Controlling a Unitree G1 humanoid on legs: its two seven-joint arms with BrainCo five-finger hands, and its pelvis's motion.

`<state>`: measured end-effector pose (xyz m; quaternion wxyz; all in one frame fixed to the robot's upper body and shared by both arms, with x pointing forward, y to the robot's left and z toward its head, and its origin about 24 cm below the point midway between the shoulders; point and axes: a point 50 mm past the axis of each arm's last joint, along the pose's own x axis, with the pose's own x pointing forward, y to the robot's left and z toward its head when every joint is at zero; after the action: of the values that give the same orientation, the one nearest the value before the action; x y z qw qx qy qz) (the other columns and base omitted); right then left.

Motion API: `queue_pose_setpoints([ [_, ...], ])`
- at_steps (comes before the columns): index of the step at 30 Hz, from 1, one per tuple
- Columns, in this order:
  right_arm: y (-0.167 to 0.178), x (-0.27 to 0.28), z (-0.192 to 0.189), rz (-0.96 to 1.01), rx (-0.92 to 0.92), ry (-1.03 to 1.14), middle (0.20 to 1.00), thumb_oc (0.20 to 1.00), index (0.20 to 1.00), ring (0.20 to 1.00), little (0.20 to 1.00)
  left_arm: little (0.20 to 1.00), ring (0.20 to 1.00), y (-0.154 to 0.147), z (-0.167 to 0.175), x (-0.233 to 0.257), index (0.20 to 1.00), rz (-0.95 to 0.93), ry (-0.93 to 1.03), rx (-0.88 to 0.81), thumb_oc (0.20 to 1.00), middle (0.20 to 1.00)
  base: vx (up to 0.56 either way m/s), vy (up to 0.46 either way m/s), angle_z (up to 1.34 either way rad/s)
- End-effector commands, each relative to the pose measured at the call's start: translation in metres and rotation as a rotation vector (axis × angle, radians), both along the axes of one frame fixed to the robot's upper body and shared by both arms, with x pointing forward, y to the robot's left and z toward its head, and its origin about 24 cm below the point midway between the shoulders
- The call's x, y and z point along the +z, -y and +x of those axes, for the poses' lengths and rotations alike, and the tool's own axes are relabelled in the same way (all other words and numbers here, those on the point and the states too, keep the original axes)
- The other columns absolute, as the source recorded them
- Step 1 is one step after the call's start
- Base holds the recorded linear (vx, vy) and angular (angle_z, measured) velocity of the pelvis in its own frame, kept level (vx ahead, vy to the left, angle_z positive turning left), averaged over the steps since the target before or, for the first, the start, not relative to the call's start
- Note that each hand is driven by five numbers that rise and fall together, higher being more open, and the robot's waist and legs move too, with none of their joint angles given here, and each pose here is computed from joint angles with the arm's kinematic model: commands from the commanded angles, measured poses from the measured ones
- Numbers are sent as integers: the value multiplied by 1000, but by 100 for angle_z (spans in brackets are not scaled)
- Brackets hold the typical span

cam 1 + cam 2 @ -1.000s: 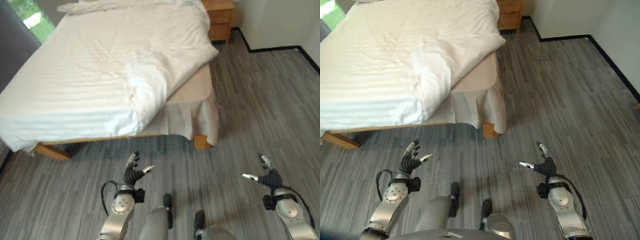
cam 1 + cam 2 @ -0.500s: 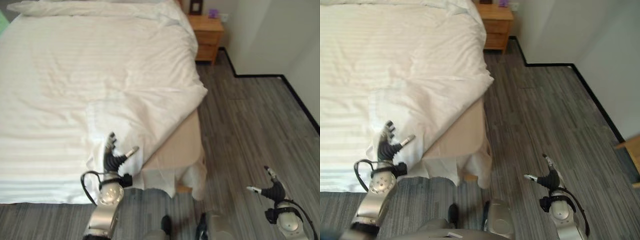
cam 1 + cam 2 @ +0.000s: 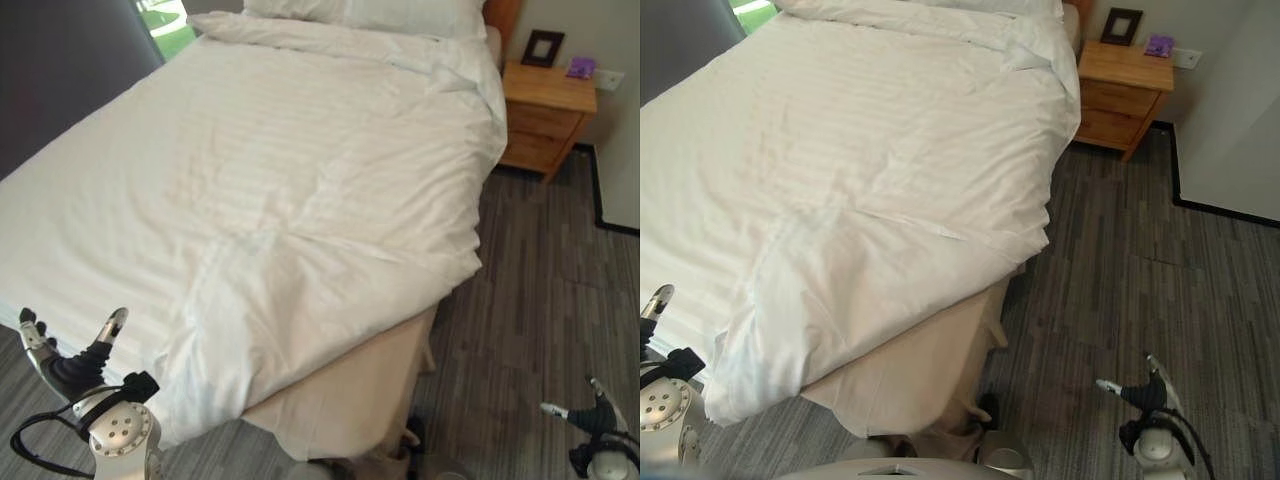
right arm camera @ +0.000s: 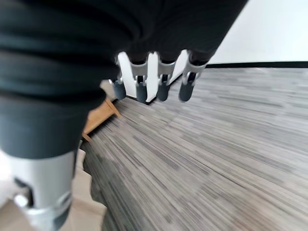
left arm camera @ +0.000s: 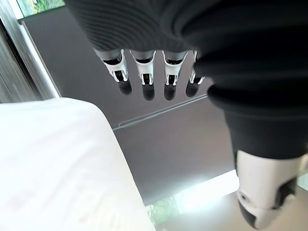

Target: Making the bed.

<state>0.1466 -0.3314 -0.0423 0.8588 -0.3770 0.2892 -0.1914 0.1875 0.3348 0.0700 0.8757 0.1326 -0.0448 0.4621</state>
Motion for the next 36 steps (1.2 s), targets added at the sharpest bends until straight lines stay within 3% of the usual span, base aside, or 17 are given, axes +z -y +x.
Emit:
queue_pose_setpoints([
  [1,-15,2,0,27,82,12,1000,1000,1000,1000,1000,1000,1000,-14,15,28,1000,168,-7,-14,1000,1000,53,-30,-27],
  [8,-23,-6,6,30,140,-33,1000,1000,1000,1000,1000,1000,1000,-27,58,33,1000,252,-160,13,1000,1000,31,-2,-21],
  [11,-25,-1,15,25,182,-18,1000,1000,1000,1000,1000,1000,1000,-41,77,38,1000,320,-301,14,1000,1000,-69,31,-25],
  [13,-30,4,26,18,227,1,1000,1000,1000,1000,1000,1000,1000,-61,80,21,1000,337,-529,48,1000,1000,-114,49,-41],
  [14,-30,4,26,20,225,3,1000,1000,1000,1000,1000,1000,1000,-61,81,22,1000,340,-526,46,1000,1000,-108,56,-39],
  [15,-33,5,29,17,239,9,1000,1000,1000,1000,1000,787,787,-67,79,14,787,357,-623,62,787,787,-76,54,-29],
  [16,-35,6,32,22,247,16,1000,1000,1000,1000,1000,398,398,-70,78,4,398,342,-710,59,398,398,-107,91,-49],
  [17,-38,9,36,28,255,35,1000,1000,1000,1000,1000,200,200,-68,79,-10,200,321,-811,46,200,200,-97,88,-46],
  [20,-43,8,35,47,262,45,1000,1000,1000,1000,1000,200,200,-55,84,-32,200,265,-915,3,200,200,-73,124,-34],
  [26,-45,5,27,75,227,58,1000,1000,1000,1000,1000,200,200,-14,115,-34,200,326,-878,-124,200,200,-58,111,-13],
  [30,-57,9,23,99,294,76,1000,1000,1000,1000,1000,200,200,13,136,-11,200,388,-699,-202,200,200,-199,76,-17],
  [31,-62,18,25,95,337,106,1000,1000,1000,1000,1000,200,200,46,150,6,200,428,-556,-294,200,200,-206,58,-40],
  [32,-62,18,25,94,336,106,1000,1000,1000,1000,1000,200,200,46,150,6,200,428,-557,-294,200,200,-190,17,-7],
  [36,-80,44,42,67,434,224,1000,1000,1000,1000,1000,200,200,108,152,22,200,349,-290,-476,200,200,-178,-121,22],
])
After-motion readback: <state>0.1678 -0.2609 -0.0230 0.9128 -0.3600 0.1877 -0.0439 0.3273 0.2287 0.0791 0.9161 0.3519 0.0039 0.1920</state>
